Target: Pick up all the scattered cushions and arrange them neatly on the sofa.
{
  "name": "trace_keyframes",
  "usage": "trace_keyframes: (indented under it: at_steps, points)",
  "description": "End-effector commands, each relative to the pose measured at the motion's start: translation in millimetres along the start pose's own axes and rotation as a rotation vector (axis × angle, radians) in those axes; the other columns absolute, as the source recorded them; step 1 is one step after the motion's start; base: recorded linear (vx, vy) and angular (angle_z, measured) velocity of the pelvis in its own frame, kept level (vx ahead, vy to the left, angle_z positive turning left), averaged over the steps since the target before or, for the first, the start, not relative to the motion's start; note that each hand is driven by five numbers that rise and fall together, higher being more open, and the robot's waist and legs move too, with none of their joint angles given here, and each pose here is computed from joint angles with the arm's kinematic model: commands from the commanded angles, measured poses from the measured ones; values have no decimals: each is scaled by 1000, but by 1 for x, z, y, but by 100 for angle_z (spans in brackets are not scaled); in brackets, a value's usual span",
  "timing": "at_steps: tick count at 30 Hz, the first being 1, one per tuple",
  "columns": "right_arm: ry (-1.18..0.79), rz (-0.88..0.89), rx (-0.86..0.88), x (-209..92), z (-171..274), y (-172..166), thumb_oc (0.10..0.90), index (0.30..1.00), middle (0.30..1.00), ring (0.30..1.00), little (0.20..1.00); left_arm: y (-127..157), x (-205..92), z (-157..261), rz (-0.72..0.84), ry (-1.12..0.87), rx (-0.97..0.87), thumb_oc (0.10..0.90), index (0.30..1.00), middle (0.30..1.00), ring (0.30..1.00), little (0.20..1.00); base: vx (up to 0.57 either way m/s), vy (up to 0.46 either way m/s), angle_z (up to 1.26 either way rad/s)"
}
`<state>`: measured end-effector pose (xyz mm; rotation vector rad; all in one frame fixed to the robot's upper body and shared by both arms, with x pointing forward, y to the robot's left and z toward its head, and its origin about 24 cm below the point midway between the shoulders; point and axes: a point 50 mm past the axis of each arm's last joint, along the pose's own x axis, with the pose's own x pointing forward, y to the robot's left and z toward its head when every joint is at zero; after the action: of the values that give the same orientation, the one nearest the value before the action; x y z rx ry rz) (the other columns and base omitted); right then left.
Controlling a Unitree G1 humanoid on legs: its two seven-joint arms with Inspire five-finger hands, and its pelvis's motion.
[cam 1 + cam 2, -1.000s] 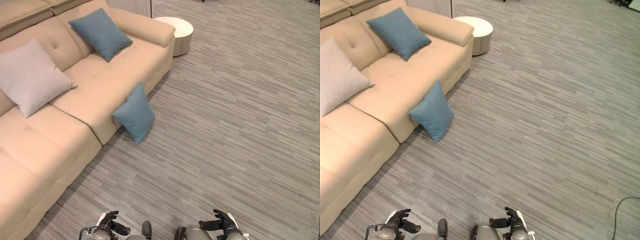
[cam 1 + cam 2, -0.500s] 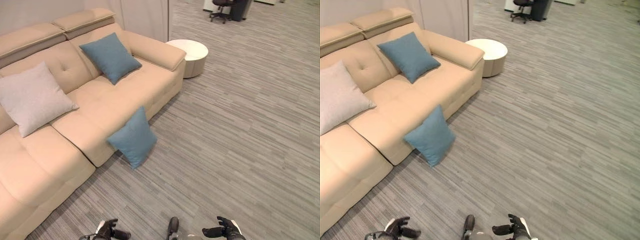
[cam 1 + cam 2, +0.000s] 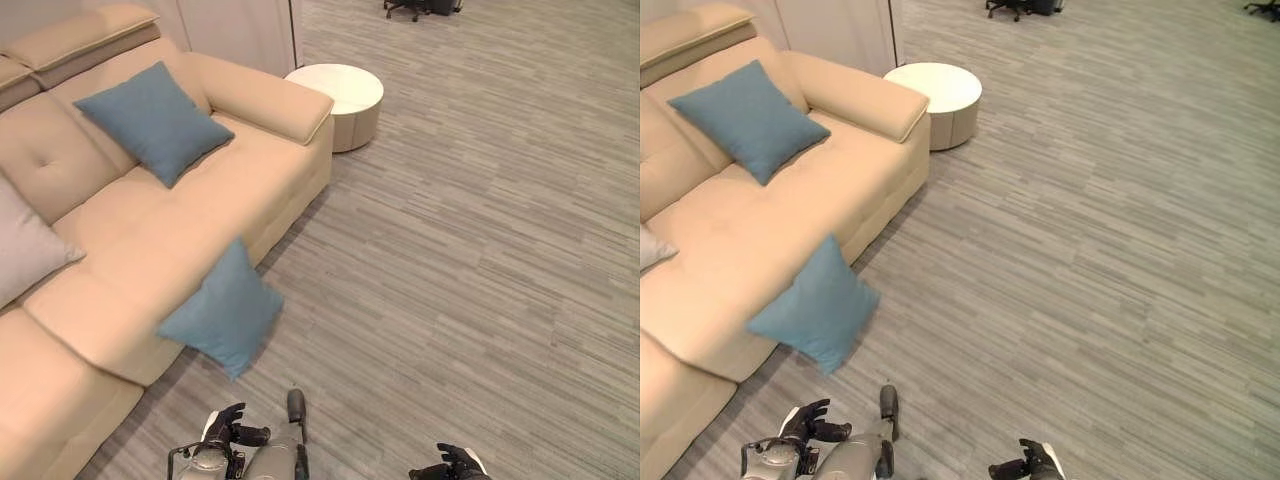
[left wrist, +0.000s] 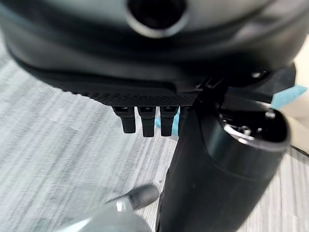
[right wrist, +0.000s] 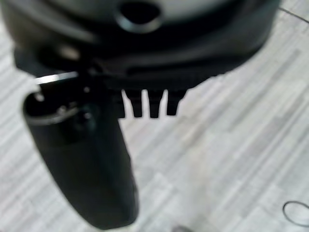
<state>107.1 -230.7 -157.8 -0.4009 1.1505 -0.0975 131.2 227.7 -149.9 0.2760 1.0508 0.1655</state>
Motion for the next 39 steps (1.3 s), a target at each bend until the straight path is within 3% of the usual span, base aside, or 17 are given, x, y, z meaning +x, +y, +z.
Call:
trace_keyframes:
  at_steps: [1,10,26,39]
  points:
    - [-48,-35,4,0,4,-10,800,900,900,900,900,1,-1,-7,-11,16,55,800,900,900,900,900,383,158,29]
    - [-117,-26,27,1,23,-10,800,900,900,900,900,7,3,22,4,-74,72,800,900,900,900,900,267,60,58]
    - [-155,-35,41,1,27,-20,800,900,900,900,900,-5,2,13,-34,-49,126,800,900,900,900,900,212,-128,111]
    - [-94,-57,32,1,13,-21,800,900,900,900,900,1,2,10,-11,-44,116,800,900,900,900,900,199,-51,46]
